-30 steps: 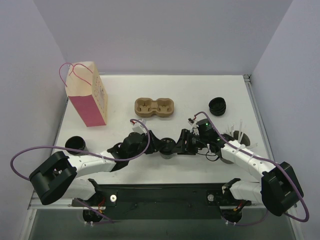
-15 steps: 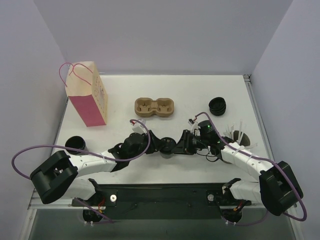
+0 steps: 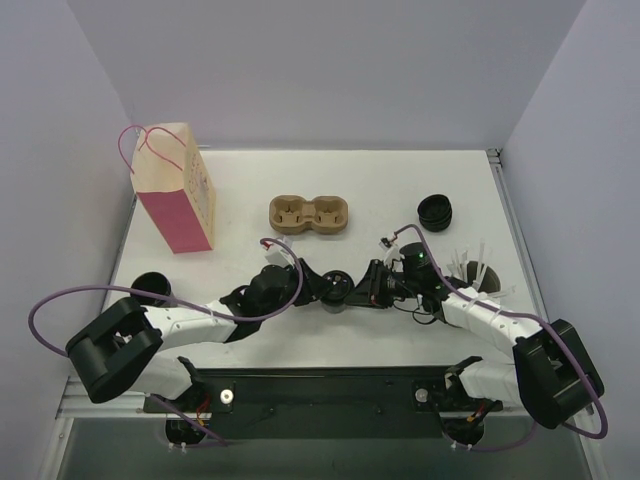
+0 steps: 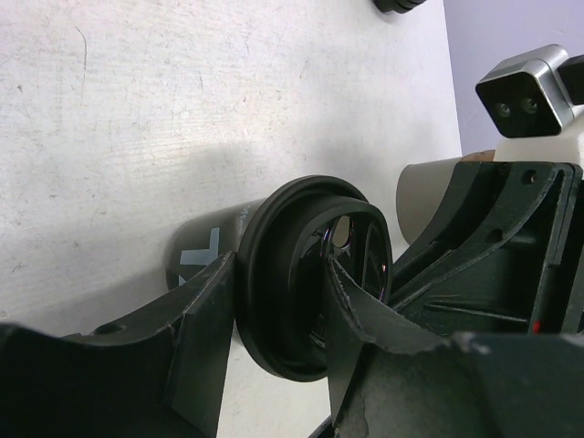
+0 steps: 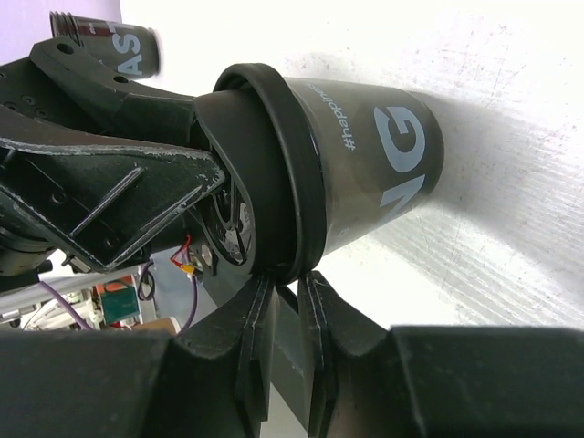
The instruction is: Pack the takeout coffee
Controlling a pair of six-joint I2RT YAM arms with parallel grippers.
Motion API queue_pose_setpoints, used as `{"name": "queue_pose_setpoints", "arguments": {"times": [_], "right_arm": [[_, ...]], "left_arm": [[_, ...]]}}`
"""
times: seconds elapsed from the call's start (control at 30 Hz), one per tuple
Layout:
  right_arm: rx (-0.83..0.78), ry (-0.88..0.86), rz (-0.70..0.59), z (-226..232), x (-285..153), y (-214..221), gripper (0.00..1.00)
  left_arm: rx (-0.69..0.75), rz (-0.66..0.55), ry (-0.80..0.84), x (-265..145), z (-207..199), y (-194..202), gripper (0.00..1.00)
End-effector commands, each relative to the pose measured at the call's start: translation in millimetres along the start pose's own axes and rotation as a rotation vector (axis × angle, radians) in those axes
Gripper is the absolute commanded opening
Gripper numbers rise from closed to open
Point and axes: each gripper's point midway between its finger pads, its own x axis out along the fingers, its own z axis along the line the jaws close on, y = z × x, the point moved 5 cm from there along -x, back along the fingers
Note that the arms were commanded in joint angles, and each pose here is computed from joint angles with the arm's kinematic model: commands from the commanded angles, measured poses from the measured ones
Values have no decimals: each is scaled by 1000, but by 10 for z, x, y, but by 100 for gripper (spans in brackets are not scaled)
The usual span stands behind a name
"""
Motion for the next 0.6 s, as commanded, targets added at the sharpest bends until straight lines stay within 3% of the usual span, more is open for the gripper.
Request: {"name": "queue_pose_setpoints", "arguments": {"times": [0.0, 0.2, 0.57], "right_arm": [[22, 233, 3, -479, 25, 120, 19], [-67, 151, -51, -50, -217, -101, 33], [-85, 153, -145, 78, -411, -612, 35]], "left_arm": [[118, 334, -407, -315, 1040, 724, 47], [128, 336, -410, -291, 1032, 713, 47], [188, 342, -396, -266, 999, 675, 47]]}}
